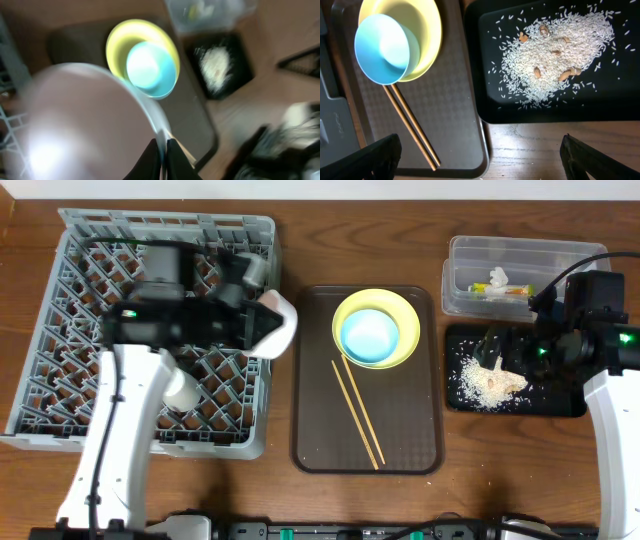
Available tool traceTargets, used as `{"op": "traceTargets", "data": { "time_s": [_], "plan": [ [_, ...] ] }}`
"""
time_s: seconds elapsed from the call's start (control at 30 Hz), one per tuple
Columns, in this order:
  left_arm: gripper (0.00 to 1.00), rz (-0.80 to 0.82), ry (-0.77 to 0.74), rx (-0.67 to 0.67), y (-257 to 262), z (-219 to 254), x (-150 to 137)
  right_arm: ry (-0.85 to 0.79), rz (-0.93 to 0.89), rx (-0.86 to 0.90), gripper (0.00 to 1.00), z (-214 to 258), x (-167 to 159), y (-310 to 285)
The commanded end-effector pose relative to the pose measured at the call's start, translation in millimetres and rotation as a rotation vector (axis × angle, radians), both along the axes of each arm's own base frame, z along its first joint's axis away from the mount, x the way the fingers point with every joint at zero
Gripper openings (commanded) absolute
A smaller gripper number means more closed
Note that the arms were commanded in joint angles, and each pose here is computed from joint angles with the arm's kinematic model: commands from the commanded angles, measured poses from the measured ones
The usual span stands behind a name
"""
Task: Sort waste into correct bins and load items into the dishwasher
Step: 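Carry the white bowl with the left gripper into the rack and release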
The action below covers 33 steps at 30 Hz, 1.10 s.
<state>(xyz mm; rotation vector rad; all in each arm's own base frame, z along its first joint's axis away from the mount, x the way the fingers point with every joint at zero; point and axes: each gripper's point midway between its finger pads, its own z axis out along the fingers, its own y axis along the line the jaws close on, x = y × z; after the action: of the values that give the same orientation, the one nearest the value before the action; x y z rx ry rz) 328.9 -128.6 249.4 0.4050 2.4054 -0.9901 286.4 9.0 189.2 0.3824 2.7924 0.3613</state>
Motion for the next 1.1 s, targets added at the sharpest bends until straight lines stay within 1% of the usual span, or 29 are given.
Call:
{"op": "traceTargets", "data": {
  "time_s": [0.0, 0.07, 0.23, 0.37, 0.6, 0.83, 1.07],
  "plan": [
    [0.07, -0.007, -0.010, -0.266, 26.5, 22.1, 12.0, -0.021, -0.012, -0.004, 0.99, 7.2, 1.9, -3.2],
    [0.08, 0.024, 0.002, -0.326, 43.3, 19.7, 20.5, -0.021, -0.013, -0.004, 0.99, 7.2, 1.9, -3.2],
    [0.07, 0.111, 0.070, -0.424, 79.2, -1.2, 39.6, -0.020, -0.013, -0.004, 0.99, 7.1, 1.6, -3.2],
    [0.07, 0.146, 0.132, -0.505, 94.6, -19.4, 50.0, -0.021, -0.013, -0.004, 0.99, 7.1, 1.7, -3.2],
    [0.08, 0.217, 0.231, -0.553, 117.6, -58.6, 62.3, -0.021, -0.013, -0.004, 0.99, 7.2, 1.8, -3.2],
    [0.08, 0.232, 0.233, -0.549, 123.8, -64.5, 64.5, -0.022, -0.013, -0.004, 0.99, 7.2, 2.1, -3.2],
    [0.07, 0.339, 0.322, -0.384, 147.9, -97.1, 55.9, -0.022, -0.013, -0.005, 0.99, 7.2, 2.0, -3.3]
  ]
}}
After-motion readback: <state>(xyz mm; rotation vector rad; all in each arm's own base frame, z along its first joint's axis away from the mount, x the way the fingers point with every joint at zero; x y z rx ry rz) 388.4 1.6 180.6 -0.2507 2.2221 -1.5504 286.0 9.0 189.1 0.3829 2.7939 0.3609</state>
